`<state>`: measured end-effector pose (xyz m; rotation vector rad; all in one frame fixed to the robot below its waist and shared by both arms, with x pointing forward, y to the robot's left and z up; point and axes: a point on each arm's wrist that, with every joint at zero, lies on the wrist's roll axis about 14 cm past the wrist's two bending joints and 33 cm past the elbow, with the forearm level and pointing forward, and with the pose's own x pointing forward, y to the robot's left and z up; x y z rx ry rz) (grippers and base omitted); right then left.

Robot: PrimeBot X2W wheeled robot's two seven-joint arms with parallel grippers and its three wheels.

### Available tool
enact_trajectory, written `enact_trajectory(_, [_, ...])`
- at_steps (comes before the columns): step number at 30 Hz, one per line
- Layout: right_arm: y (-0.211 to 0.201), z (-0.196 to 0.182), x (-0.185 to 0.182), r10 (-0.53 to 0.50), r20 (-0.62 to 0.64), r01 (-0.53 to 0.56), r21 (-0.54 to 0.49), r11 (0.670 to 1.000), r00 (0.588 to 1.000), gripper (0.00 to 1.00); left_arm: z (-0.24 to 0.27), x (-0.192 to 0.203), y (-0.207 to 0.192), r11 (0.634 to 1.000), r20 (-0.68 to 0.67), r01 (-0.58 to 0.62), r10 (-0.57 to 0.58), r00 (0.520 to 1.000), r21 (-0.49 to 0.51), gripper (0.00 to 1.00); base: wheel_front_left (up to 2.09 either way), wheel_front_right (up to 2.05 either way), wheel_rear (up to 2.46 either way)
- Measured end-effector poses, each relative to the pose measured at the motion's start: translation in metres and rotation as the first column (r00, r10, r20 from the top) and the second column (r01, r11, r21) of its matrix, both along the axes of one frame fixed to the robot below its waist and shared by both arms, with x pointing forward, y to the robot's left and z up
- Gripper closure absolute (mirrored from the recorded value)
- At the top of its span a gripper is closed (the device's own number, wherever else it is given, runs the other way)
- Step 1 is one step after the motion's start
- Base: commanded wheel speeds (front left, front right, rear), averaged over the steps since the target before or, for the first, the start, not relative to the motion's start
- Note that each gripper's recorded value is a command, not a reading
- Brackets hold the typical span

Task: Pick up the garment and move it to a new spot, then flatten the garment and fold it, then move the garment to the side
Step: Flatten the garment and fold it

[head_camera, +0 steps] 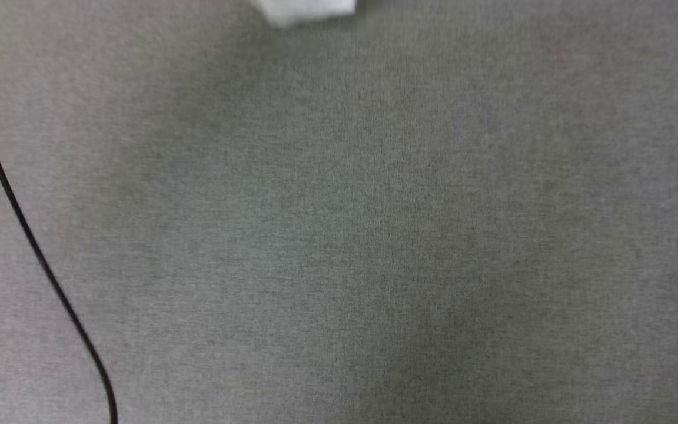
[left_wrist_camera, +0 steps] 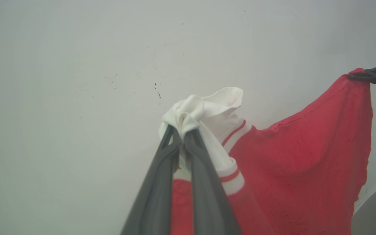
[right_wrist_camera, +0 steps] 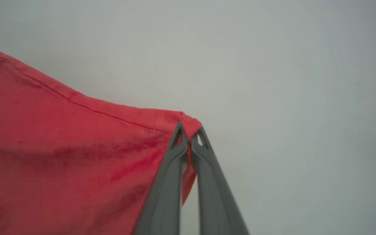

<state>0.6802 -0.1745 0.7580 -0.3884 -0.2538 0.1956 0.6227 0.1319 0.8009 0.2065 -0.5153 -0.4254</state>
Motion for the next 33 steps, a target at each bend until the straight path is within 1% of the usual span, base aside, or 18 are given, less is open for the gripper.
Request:
enact_trajectory(3, [0.003,0.005,0.014,-0.003,0.032,0.003,0.002,1.000,0.999,1.00,0.005,0.018,0.005,0.999,0.006,-0.006,0.007,1.000,-0.031,1.00,0.00,0.00,0.00])
enact_trajectory(4, [0.003,0.005,0.018,-0.007,0.038,0.007,-0.001,1.000,0.999,1.00,0.002,0.024,0.008,0.999,-0.002,-0.019,0.019,1.000,-0.028,1.00,0.00,0.00,0.00])
enact_trajectory(7, [0.005,-0.005,0.030,-0.008,0.034,0.009,-0.011,1.000,0.999,1.00,-0.010,0.042,0.018,0.998,-0.028,-0.047,0.047,0.999,-0.033,1.00,0.00,0.00,0.00])
enact_trajectory(13, [0.011,-0.055,0.049,0.004,-0.052,-0.005,-0.037,0.999,0.999,1.00,-0.060,0.067,0.024,0.997,-0.119,-0.064,0.059,0.991,-0.033,1.00,0.00,0.00,0.00])
enact_trajectory(16, [0.014,-0.091,0.052,0.017,-0.119,-0.023,-0.051,0.998,0.993,1.00,-0.096,0.072,0.028,0.997,-0.185,-0.070,0.062,0.981,-0.037,1.00,0.00,0.00,0.00])
enact_trajectory(19, [0.020,-0.123,0.049,0.041,-0.181,-0.050,-0.044,0.998,0.983,1.00,-0.127,0.069,0.028,0.997,-0.237,-0.061,0.050,0.970,-0.038,1.00,0.00,0.00,0.00])
enact_trajectory(25, [0.031,-0.180,0.024,0.105,-0.289,-0.115,-0.020,0.993,0.952,1.00,-0.185,0.042,0.026,0.999,-0.337,-0.029,0.014,0.942,-0.038,1.00,0.00,0.00,0.00])
enact_trajectory(29, [0.031,-0.206,-0.003,0.142,-0.345,-0.138,0.036,0.990,0.928,1.00,-0.224,0.009,0.032,0.999,-0.414,-0.030,0.013,0.910,-0.036,1.00,0.00,0.00,0.00])
enact_trajectory(32, [0.028,-0.233,-0.033,0.161,-0.406,-0.153,0.052,0.987,0.900,1.00,-0.256,-0.025,0.030,0.999,-0.485,-0.032,0.012,0.874,-0.033,1.00,0.00,0.00,0.00])
enact_trajectory(33, [0.023,-0.254,-0.066,0.176,-0.464,-0.160,0.074,0.984,0.868,1.00,-0.281,-0.064,0.023,0.998,-0.551,-0.021,-0.012,0.834,-0.054,1.00,0.00,0.00,0.00])
